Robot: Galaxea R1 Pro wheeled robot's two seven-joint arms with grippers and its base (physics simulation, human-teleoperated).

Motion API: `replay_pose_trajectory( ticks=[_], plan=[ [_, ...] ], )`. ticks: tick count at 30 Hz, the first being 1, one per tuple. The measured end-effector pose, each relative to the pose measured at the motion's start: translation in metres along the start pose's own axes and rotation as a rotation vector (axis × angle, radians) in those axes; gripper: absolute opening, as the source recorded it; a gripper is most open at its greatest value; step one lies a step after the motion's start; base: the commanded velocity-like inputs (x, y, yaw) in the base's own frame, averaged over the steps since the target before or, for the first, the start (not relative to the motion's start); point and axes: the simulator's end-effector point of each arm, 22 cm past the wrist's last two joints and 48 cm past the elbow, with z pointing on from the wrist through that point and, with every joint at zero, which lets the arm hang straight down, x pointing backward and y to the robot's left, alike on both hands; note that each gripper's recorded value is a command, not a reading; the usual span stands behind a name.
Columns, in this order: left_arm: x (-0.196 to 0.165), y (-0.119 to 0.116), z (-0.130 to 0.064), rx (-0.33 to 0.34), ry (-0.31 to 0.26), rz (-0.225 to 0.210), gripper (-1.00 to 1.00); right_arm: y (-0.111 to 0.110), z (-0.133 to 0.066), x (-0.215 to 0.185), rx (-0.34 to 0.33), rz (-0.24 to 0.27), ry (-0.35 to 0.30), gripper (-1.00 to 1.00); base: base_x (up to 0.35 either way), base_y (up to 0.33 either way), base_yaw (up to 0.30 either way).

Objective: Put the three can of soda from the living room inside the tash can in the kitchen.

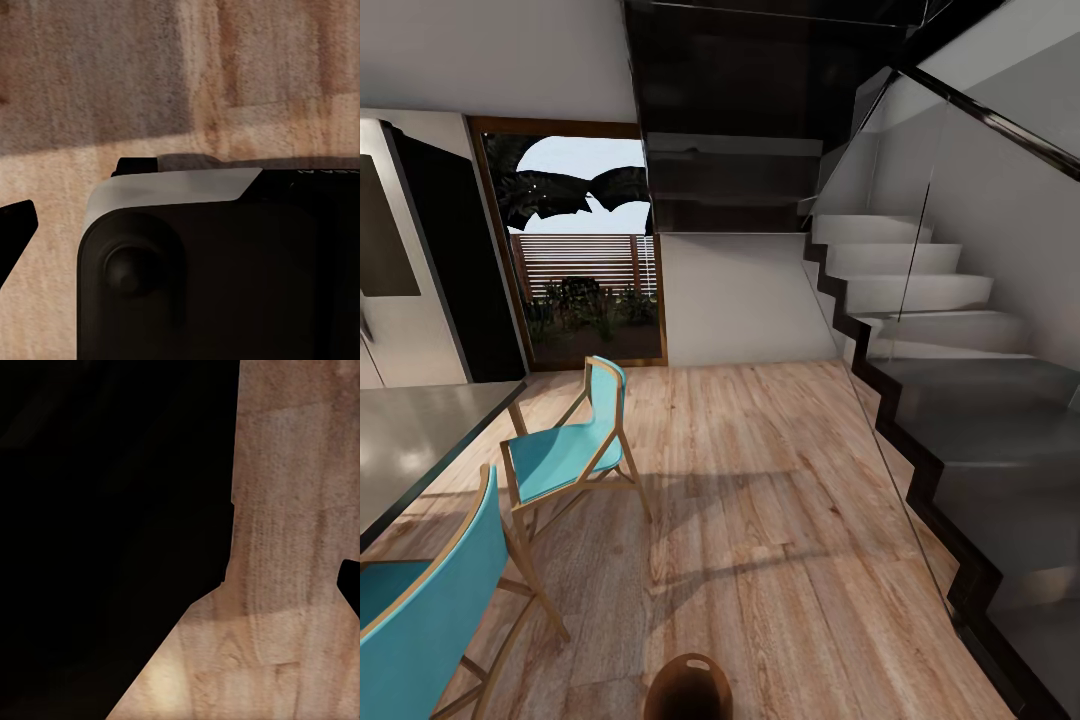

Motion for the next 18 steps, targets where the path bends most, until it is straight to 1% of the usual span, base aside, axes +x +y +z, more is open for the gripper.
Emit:
replay_pose_trajectory(
  ticks=[18],
  plan=[
    [0.0000,0.0000,0.0000,0.000,0.000,0.000,1.00,0.0000,0.0000,0.0000,0.000,0.000,0.000,1.00,0.000,0.000,0.000]
  ],
)
